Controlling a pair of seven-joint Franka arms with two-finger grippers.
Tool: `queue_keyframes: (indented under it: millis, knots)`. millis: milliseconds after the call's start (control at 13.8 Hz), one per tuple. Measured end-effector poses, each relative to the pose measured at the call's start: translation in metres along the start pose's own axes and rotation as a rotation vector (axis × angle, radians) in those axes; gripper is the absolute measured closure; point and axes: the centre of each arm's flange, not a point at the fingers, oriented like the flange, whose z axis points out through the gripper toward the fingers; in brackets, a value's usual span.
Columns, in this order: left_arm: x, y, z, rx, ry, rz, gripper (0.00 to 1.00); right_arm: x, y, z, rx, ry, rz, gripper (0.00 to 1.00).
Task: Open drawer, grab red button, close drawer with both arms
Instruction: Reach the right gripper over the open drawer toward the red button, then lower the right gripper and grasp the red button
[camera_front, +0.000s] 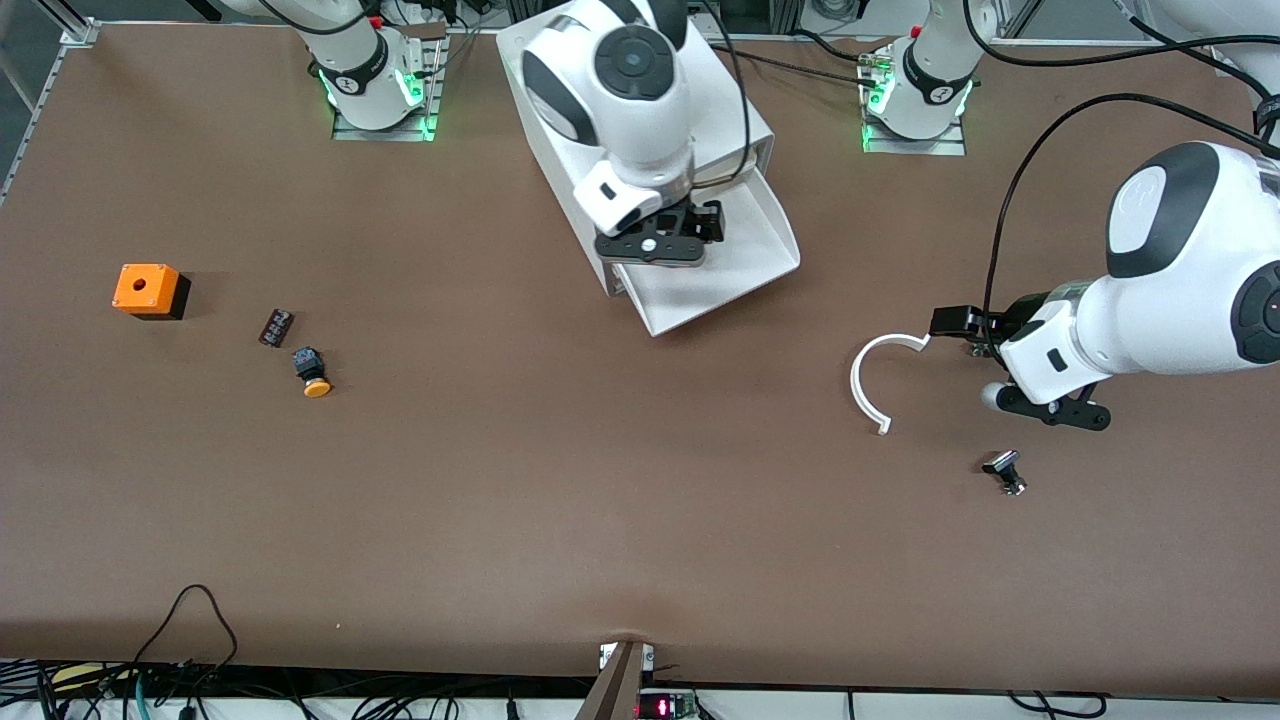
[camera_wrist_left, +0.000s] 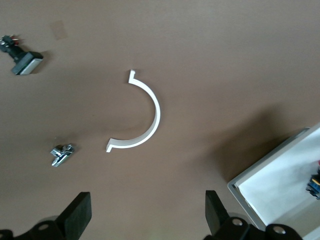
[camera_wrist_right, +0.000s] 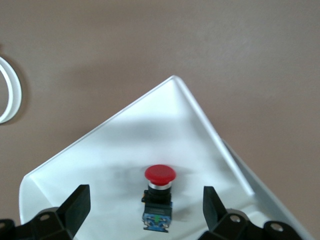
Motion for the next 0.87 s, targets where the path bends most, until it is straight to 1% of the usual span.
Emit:
queue_keyframes:
  millis: [218, 363, 508, 870]
  knots:
    - [0.000, -0.001, -0.001, 0.009, 0.001, -0.018, 0.00, -0.001, -0.011, 0.028, -0.021, -0.012, 0.014, 0.00]
    - [-0.001, 0.002, 0.000, 0.009, -0.001, -0.029, 0.00, -0.009, -0.019, 0.047, -0.042, -0.018, 0.000, 0.00]
    - [-0.001, 0.004, 0.001, 0.009, -0.003, -0.032, 0.00, -0.020, -0.027, 0.063, -0.069, -0.012, -0.024, 0.00]
    - [-0.001, 0.006, 0.003, 0.010, -0.008, -0.044, 0.00, -0.025, -0.029, 0.073, -0.092, 0.003, -0.044, 0.03]
